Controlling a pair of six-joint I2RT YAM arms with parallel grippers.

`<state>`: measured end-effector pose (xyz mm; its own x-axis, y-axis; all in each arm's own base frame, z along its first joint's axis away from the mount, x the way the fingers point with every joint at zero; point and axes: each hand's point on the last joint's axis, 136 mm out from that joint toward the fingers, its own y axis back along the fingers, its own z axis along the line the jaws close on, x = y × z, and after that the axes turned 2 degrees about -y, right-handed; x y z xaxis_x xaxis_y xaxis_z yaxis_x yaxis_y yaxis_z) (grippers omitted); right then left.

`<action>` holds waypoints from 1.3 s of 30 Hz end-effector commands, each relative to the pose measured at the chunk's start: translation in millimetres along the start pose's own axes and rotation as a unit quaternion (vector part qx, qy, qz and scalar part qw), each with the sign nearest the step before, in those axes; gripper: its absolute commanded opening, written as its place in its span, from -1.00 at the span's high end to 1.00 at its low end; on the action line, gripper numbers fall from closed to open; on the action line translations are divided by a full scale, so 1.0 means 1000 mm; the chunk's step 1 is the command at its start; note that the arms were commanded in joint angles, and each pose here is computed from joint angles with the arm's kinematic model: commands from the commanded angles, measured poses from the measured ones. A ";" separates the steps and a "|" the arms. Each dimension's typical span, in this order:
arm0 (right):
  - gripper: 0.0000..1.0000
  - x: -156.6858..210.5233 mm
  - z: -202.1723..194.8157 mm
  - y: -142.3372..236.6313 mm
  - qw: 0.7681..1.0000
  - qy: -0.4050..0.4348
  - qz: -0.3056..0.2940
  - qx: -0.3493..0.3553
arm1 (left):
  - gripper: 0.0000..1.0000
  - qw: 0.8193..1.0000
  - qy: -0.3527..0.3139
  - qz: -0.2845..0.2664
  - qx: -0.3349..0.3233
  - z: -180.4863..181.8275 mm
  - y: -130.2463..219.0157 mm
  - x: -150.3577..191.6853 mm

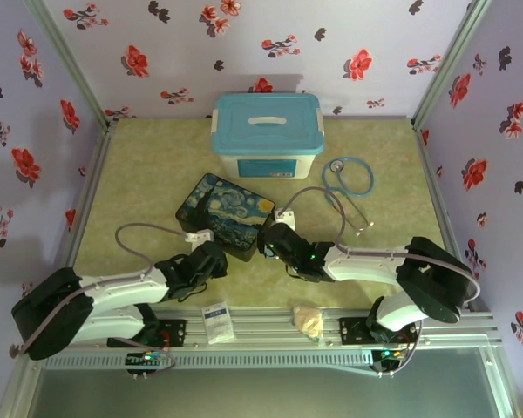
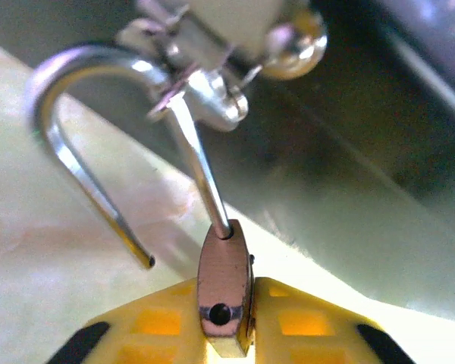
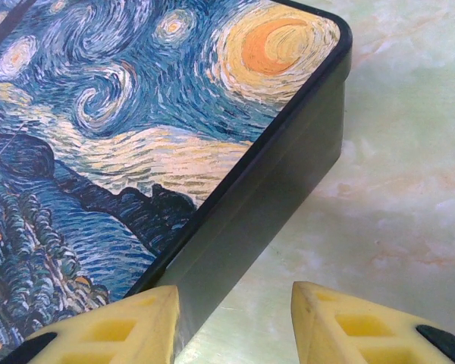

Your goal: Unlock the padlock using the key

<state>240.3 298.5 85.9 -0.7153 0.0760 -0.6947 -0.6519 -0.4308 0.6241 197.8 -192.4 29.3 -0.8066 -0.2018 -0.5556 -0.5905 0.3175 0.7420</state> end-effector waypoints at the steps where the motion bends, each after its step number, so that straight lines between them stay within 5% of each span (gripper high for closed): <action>1: 0.15 0.000 -0.001 -0.001 1.000 -0.010 0.001 0.004 | 0.79 0.998 -0.011 0.013 -0.058 0.025 0.011 0.002; 12: 0.07 -0.022 0.045 0.018 0.998 0.008 -0.021 -0.051 | 0.93 0.984 -0.079 0.069 -0.144 0.048 0.026 0.004; 24: -0.19 0.049 0.073 0.011 0.991 0.131 -0.015 0.021 | 0.92 0.989 -0.074 0.077 -0.103 0.022 0.030 -0.004; 29: -0.24 0.045 0.062 0.003 0.987 0.135 -0.043 0.075 | 0.92 0.992 -0.061 0.078 -0.075 0.013 0.036 -0.005; 36: -0.45 0.039 0.088 0.028 0.988 0.140 -0.050 -0.037 | 0.91 0.993 -0.062 0.077 -0.068 0.009 0.041 -0.007; 39: -0.48 0.034 0.073 0.037 0.985 0.162 -0.060 -0.003 | 0.92 0.992 -0.068 0.080 -0.070 0.007 0.043 -0.009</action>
<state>176.1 358.8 107.1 -0.5427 -0.1229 -0.8309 -0.7150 -0.4514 0.5338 168.9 -159.9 41.3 -0.9093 -0.0395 -0.4143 -0.4148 0.1671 0.8944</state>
